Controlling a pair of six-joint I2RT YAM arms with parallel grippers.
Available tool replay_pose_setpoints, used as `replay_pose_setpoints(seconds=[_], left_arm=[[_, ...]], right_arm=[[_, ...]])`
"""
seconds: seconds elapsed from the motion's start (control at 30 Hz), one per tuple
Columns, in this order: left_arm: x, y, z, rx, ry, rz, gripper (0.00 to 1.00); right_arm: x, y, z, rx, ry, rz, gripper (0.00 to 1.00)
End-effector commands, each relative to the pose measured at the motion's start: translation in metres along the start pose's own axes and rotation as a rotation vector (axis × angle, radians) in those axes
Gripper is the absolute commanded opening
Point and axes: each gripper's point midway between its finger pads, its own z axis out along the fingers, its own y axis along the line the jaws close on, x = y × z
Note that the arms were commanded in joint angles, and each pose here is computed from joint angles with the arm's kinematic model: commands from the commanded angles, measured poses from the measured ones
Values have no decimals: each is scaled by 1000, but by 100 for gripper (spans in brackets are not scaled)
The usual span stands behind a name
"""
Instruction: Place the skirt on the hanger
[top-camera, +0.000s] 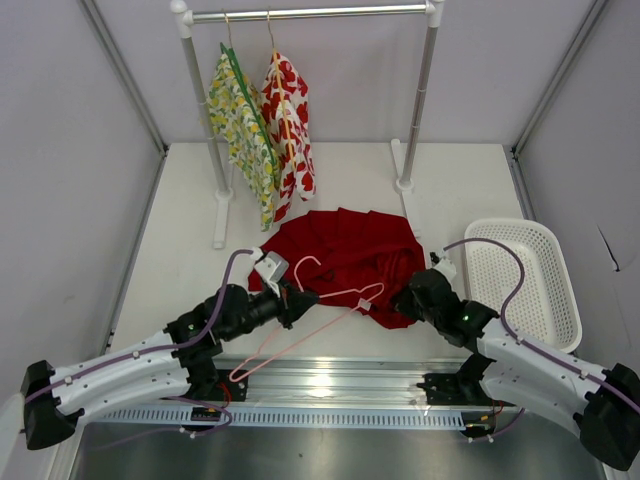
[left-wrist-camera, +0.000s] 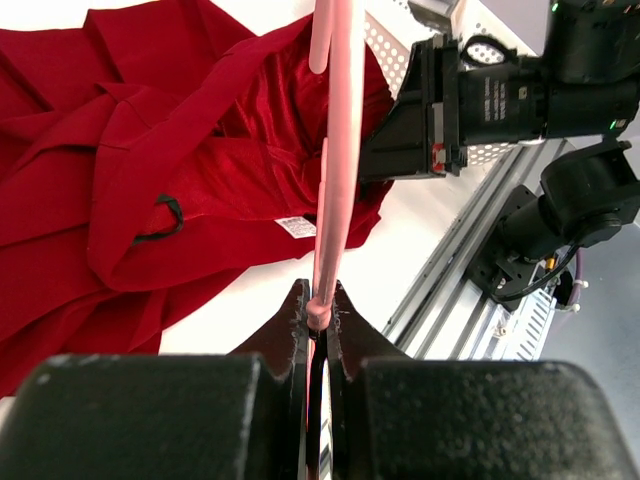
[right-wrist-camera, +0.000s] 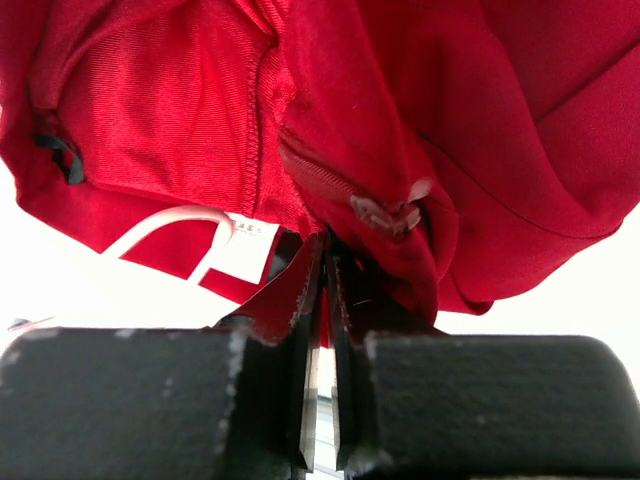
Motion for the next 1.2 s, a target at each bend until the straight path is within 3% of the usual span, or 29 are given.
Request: replay_pose_setpoints(seconds=[0.0,0.5,1.17], left_arm=[[-12,-8,3,49,-65,0,0],[-23,-19,9,119,-140,30,0],[-5,-25,15,190,-126,68,0]], right_arm=[[-27,27,-15,-57,-64,17,5],[-49,33,-32,-95,-68,60,0],[-68,47,-41,-181,-52,155,0]])
